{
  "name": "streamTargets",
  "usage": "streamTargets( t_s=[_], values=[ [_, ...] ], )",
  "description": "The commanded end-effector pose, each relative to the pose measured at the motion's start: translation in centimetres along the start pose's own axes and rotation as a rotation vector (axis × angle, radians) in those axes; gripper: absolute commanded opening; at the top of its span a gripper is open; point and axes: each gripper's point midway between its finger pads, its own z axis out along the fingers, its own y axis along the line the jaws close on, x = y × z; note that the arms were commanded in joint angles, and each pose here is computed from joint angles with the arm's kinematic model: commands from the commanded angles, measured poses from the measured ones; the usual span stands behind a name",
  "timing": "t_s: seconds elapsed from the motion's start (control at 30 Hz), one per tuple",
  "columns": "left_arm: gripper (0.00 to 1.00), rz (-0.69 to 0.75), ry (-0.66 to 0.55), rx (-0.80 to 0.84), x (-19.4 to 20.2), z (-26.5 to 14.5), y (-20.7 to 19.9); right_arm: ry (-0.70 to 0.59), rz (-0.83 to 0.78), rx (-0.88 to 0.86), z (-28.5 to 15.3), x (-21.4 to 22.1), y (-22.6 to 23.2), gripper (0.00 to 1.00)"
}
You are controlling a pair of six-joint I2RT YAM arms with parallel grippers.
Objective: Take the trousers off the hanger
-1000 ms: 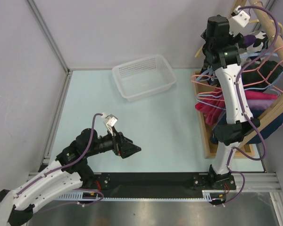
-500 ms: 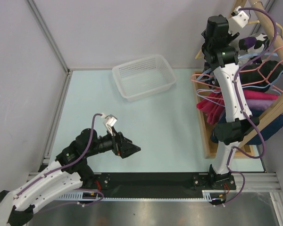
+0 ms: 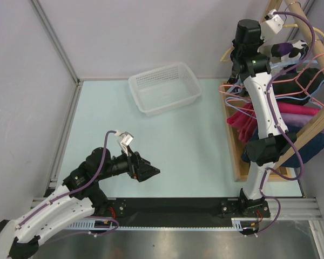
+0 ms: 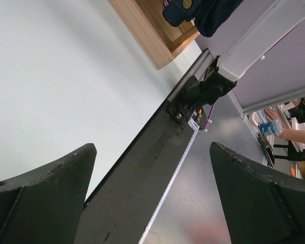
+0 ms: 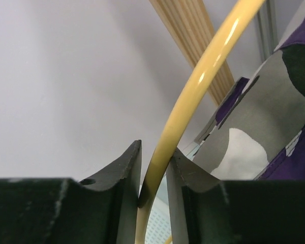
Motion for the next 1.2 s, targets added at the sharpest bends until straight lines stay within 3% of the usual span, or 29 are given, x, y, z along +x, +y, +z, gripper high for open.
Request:
streamTargets(
  t_s=[0.0, 0.07, 0.17, 0.33, 0.77, 1.17],
  values=[
    [1.0, 0.029, -0.03, 0.038, -1.2, -0.5, -1.2, -0.05, 0.068, -0.036, -0.7, -2.1, 0.8, 0.26],
    [1.0, 0.028, -0.028, 0.037, -1.2, -0.5, -1.2, -0.073, 0.082, -0.058, -1.2, -3.1, 1.1, 0.15],
    [1.0, 0.026, -0.032, 0.037, -1.2, -0.6, -1.3, -0.092, 0.093, -0.081, -1.7, -3.8, 1.6, 0.07],
    [1.0, 0.025, -0.04, 0.038, -1.4, -0.8, -1.4, -0.14, 0.087, -0.109, -2.8, -5.4, 2.6, 0.0],
    [1.0, 0.009, -0.041, 0.046, -1.4, -1.1, -1.6, -0.235, 0.102, -0.206, -7.2, -9.3, 6.0, 0.0],
    [1.0, 0.011, -0.055, 0.059, -1.7, -1.6, -2.2, -0.158, 0.131, -0.292, -10.8, -7.9, 7.5, 0.0]
  ],
)
